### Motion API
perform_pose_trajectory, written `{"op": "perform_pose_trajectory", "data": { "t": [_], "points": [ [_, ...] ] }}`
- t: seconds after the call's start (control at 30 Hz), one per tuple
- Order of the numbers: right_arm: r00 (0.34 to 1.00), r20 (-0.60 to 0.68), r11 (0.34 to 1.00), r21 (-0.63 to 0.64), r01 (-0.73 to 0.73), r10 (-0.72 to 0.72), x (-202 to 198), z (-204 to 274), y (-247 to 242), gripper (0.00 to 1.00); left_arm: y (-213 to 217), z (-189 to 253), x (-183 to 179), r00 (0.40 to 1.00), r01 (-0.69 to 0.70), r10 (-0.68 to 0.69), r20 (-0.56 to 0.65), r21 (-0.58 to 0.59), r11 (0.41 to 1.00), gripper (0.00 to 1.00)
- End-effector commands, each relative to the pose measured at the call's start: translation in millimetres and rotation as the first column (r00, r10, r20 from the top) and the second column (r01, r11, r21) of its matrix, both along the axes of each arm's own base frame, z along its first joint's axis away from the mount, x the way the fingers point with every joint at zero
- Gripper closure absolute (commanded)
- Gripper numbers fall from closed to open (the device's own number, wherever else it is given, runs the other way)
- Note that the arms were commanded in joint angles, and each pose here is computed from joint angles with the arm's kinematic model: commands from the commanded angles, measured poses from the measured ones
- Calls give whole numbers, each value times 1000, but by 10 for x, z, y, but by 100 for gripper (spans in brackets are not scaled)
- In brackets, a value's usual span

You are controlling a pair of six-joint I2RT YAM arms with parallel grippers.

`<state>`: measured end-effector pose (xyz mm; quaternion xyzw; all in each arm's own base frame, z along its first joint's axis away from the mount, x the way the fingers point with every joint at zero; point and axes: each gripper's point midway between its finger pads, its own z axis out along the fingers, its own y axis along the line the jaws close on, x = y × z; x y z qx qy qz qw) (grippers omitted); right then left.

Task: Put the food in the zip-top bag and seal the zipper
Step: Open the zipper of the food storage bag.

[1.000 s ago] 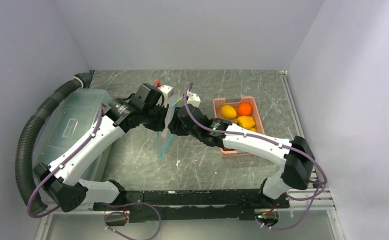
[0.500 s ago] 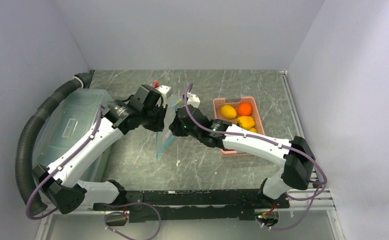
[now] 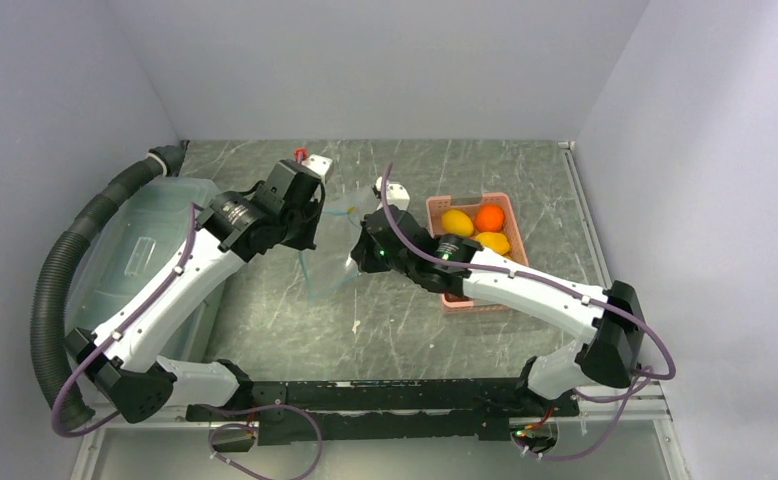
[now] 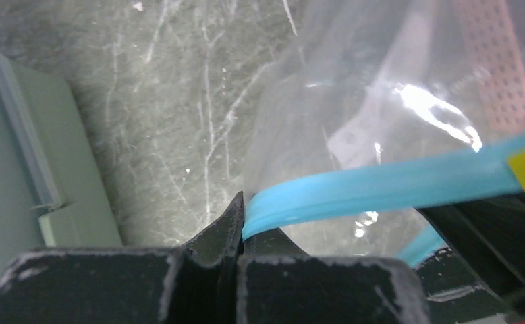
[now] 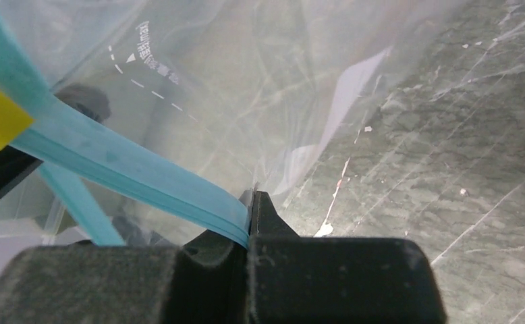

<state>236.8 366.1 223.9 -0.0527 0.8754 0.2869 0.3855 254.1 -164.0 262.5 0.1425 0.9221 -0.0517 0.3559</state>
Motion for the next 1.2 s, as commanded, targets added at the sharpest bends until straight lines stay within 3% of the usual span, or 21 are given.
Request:
{"op": "perform_pose_trajectory", "data": {
  "t": [0.0,0.43,0.93,1.17],
  "points": [
    [998,39,997,43,-60,58,-104,365,-40,100,175,100,128,997,-57,50,62,101,993,100],
    [987,50,986,62,-154,151,-349,599,-197,100,171,-20,229,997,-69,62,50,157,985,100],
    [983,90,986,-56,-158,162,-209,645,-199,100,-267,128,-51,997,73,-75,-7,-127,989,100],
    [954,67,954,-85,-288,294,-208,657,-5,100,-247,244,-155,996,85,-85,11,-172,981,100]
  ]
}}
